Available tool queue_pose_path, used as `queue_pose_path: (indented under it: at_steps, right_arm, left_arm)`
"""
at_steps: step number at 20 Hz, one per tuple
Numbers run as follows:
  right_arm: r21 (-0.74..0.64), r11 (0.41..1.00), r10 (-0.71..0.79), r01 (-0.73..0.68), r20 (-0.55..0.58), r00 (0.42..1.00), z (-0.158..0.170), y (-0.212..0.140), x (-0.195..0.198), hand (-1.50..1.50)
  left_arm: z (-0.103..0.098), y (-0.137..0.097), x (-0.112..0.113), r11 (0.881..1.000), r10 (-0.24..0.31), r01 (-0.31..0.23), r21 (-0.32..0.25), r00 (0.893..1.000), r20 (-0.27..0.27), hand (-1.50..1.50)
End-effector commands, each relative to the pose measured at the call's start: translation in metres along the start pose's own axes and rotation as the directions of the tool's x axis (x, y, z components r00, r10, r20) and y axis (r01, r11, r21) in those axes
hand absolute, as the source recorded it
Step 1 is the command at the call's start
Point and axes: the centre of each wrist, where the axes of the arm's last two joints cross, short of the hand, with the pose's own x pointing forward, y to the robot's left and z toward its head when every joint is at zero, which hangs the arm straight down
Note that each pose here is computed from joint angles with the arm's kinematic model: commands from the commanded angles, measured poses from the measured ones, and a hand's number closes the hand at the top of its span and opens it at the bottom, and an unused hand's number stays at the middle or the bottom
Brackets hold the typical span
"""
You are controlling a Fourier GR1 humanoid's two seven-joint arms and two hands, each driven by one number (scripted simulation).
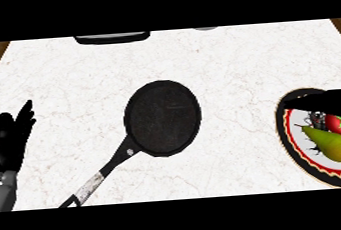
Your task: Pick the pear from the plate and place it in the pan
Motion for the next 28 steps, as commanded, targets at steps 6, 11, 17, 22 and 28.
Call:
queue_pose_path:
  at_steps: [6, 11, 17, 22, 28]
  right_arm:
    - [0.098, 0.995, -0.023, 0.023, -0.006, 1.000, -0.018, 0.017, -0.017, -1.50]
    - [0.065, 0.997, 0.033, -0.037, 0.073, 0.997, -0.011, 0.024, -0.017, 1.50]
    - [-0.033, 0.993, 0.111, -0.109, 0.056, 0.992, -0.028, 0.025, -0.010, 1.50]
    - [-0.049, 0.997, 0.055, -0.052, 0.056, 0.997, -0.031, 0.025, -0.021, 1.50]
    - [-0.308, 0.946, -0.229, 0.098, -0.425, 0.876, -0.020, 0.077, -0.026, 1.50]
  left_arm:
    - [0.001, -0.015, 0.001, 1.000, 0.013, -0.013, 0.005, 1.000, 0.011, 0.00]
    - [0.005, -0.005, 0.013, 1.000, -0.006, 0.006, -0.005, 1.000, 0.013, 0.00]
    - [-0.003, -0.010, 0.019, 1.000, -0.004, 0.004, 0.005, 1.000, 0.007, 0.00]
    - [0.002, 0.007, -0.006, 1.000, 0.019, -0.019, -0.006, 1.000, -0.002, 0.00]
    - [0.015, 0.025, -0.030, 0.995, 0.009, 0.002, 0.099, 0.994, -0.111, 0.00]
